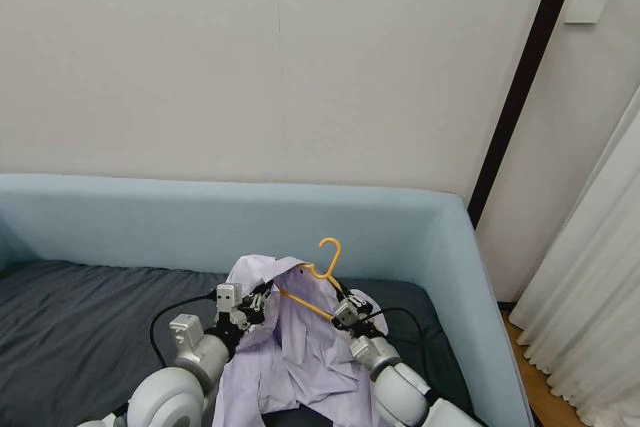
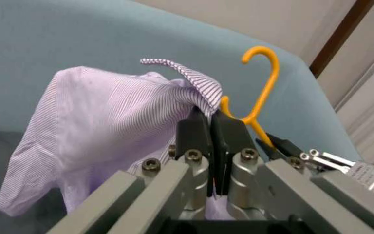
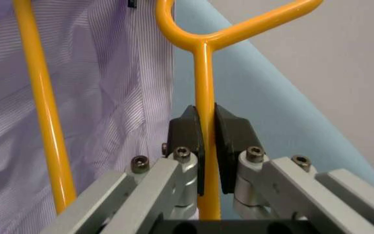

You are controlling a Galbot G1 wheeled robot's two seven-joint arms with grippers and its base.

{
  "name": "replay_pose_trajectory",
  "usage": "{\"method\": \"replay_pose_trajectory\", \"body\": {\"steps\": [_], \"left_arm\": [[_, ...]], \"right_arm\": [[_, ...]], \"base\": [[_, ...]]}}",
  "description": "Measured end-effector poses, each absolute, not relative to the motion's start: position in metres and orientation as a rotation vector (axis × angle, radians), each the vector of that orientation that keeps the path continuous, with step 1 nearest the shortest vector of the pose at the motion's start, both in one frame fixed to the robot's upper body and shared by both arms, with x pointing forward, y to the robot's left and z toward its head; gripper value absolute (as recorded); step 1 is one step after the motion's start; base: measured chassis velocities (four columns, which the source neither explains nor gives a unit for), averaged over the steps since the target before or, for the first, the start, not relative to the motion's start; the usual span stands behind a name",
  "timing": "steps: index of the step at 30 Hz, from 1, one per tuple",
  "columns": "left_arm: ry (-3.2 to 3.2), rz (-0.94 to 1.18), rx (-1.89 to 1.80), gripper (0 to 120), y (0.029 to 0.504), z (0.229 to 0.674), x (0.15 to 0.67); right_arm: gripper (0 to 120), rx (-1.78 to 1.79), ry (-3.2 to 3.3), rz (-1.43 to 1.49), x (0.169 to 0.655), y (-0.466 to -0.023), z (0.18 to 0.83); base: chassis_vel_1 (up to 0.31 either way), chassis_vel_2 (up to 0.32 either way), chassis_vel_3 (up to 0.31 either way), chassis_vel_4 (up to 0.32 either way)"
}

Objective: Pick up the clothes from the sofa and hang them on the clothes hanger.

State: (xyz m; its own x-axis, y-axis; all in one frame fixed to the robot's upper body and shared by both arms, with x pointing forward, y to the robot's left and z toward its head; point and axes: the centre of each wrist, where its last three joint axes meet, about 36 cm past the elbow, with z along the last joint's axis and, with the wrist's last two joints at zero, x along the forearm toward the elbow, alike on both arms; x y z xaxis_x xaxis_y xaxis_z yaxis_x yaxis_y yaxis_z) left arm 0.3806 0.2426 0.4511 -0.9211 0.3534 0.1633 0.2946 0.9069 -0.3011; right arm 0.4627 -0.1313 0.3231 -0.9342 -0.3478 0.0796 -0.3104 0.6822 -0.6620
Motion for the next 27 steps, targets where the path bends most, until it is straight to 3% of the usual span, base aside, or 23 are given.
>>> {"method": "replay_pose_trajectory", "body": {"steps": [16, 27], "left_arm": [[-2.879, 0.396, -0.531, 0, 0.225, 0.459, 0.39], [-2.821, 0.3, -0.498, 0, 0.234, 0.417, 0.35]], "right_arm": [[4, -0.59, 2.539, -1.294, 0.464, -0.103, 0.329], [4, -0.579, 2.525, -1.204, 0.459, -0.099, 0.358]], "base": [[0.0, 0.0, 0.0, 0.0], [0.0, 0.0, 0.0, 0.0]]}}
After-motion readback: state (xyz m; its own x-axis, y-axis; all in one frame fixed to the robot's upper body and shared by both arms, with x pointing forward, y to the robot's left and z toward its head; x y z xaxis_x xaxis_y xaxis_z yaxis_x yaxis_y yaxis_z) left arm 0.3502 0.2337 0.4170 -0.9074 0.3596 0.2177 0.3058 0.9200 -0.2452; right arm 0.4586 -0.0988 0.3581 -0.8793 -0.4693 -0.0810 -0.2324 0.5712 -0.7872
